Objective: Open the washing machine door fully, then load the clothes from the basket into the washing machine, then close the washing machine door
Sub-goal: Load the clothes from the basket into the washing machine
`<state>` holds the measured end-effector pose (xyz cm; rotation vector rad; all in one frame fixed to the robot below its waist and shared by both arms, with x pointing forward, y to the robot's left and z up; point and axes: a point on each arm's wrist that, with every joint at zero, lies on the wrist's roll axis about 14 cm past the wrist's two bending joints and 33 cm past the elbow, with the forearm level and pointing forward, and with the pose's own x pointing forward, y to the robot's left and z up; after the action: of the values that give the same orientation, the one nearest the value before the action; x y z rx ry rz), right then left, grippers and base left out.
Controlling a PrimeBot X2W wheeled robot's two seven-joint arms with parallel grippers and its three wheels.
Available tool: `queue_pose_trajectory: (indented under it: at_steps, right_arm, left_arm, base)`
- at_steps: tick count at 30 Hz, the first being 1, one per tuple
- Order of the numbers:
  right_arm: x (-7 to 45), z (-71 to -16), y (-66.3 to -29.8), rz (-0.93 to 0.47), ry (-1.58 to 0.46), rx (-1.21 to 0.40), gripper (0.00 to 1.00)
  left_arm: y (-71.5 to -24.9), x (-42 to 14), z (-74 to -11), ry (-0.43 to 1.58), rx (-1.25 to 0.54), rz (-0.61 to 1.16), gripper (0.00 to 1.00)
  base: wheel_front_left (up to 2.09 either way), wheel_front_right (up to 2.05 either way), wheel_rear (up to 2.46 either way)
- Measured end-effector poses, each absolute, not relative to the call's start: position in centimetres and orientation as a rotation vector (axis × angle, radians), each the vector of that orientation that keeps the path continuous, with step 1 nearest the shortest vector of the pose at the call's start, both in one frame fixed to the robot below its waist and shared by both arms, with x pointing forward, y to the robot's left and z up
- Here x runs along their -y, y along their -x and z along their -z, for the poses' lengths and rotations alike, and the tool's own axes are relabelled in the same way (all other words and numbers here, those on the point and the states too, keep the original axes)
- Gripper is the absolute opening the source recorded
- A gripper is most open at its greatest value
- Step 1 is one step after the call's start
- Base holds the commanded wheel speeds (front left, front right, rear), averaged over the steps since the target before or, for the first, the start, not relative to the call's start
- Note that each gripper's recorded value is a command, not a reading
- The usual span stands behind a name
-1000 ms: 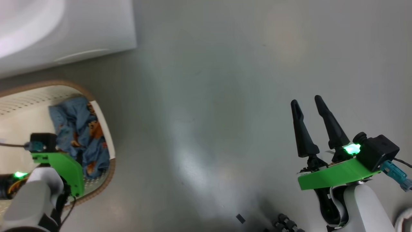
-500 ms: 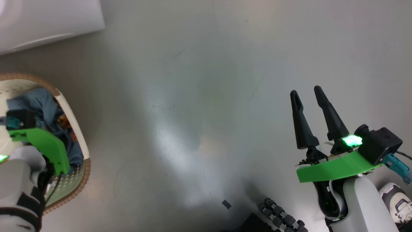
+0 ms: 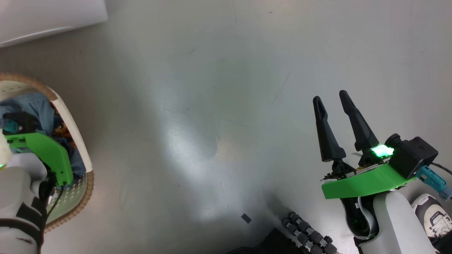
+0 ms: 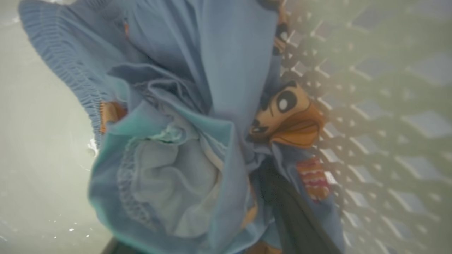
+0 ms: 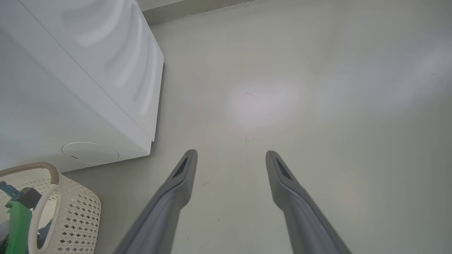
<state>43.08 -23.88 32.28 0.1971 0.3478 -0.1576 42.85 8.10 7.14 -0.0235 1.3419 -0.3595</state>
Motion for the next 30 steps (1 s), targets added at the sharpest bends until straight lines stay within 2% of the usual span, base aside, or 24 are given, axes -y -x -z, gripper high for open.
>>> queue_pose_trajectory:
  at_steps: [1,2,19,30]
  right_arm:
    - [23.9,-32.3,-43.1,0.157,-0.197,-0.348,1.00]
    - [23.8,-32.2,-43.1,0.156,-0.197,-0.348,1.00]
    - [22.7,-34.2,-44.1,0.111,-0.193,-0.293,1.00]
    - [21.6,-37.1,-45.0,0.068,-0.188,-0.217,1.00]
  left_arm:
    - [-42.7,-8.1,-7.1,0.024,-1.345,0.359,0.98]
    - [-42.6,-8.0,-7.1,0.023,-1.349,0.363,0.00]
    - [-41.3,-9.3,-9.7,0.061,-1.321,0.323,0.00]
    - [-40.2,-9.9,-13.5,0.142,-1.231,0.256,0.00]
  base:
    - [0.00,0.00,0.00]
    - [0.00,0.00,0.00]
    - [0.00,0.00,0.00]
    - [0.00,0.00,0.00]
